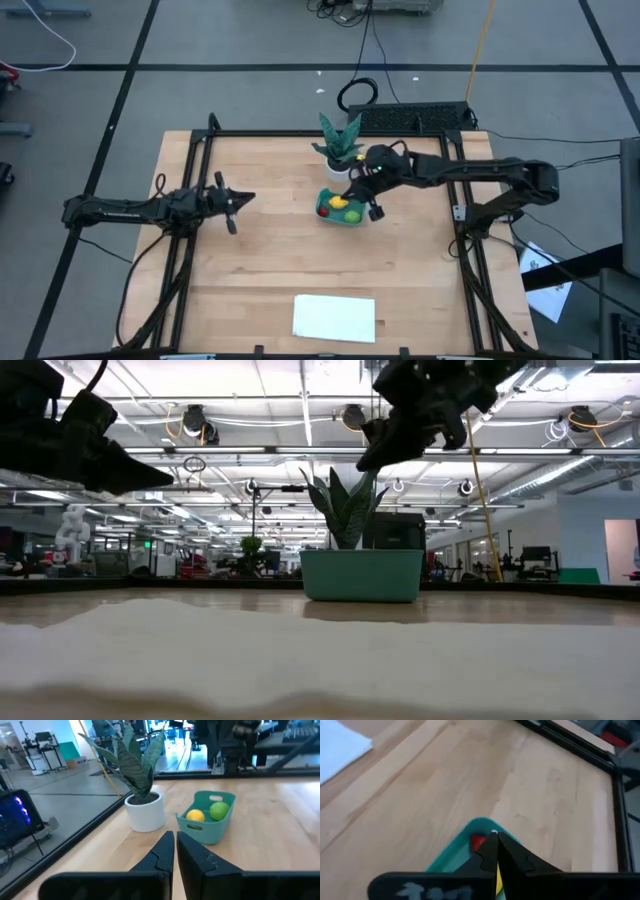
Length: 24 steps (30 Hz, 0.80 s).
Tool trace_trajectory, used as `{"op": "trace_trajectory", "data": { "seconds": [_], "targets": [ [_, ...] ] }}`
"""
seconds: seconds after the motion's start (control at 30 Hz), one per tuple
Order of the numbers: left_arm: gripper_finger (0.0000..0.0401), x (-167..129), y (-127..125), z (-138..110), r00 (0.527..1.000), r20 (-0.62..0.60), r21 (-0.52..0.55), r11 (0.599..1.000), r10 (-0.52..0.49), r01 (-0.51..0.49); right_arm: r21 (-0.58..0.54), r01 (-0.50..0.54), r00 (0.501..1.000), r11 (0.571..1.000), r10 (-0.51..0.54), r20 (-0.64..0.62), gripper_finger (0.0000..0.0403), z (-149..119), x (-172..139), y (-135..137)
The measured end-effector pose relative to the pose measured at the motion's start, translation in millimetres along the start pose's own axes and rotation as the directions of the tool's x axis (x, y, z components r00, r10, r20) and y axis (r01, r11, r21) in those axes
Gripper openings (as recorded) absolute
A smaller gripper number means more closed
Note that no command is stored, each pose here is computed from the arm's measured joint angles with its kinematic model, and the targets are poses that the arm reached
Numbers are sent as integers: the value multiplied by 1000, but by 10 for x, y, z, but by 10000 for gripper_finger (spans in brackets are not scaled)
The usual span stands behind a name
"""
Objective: Pick and placing Produce into tupperware
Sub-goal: Adjust the green bin
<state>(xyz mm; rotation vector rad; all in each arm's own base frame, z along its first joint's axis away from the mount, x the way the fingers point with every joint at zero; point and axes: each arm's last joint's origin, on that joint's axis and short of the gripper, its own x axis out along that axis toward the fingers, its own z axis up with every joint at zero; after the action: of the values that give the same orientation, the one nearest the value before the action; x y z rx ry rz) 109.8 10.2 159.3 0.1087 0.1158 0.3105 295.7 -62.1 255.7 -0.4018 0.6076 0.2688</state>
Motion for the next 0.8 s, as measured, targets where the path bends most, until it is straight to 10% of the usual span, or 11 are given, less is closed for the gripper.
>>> {"op": "trace_trajectory", "data": {
  "seconds": [0.8],
  "targets": [
    [26,8,-11,5,999,5,0,999,-35,35,93,54,998,994,-57,31,0,-219,29,-4]
  ]
}}
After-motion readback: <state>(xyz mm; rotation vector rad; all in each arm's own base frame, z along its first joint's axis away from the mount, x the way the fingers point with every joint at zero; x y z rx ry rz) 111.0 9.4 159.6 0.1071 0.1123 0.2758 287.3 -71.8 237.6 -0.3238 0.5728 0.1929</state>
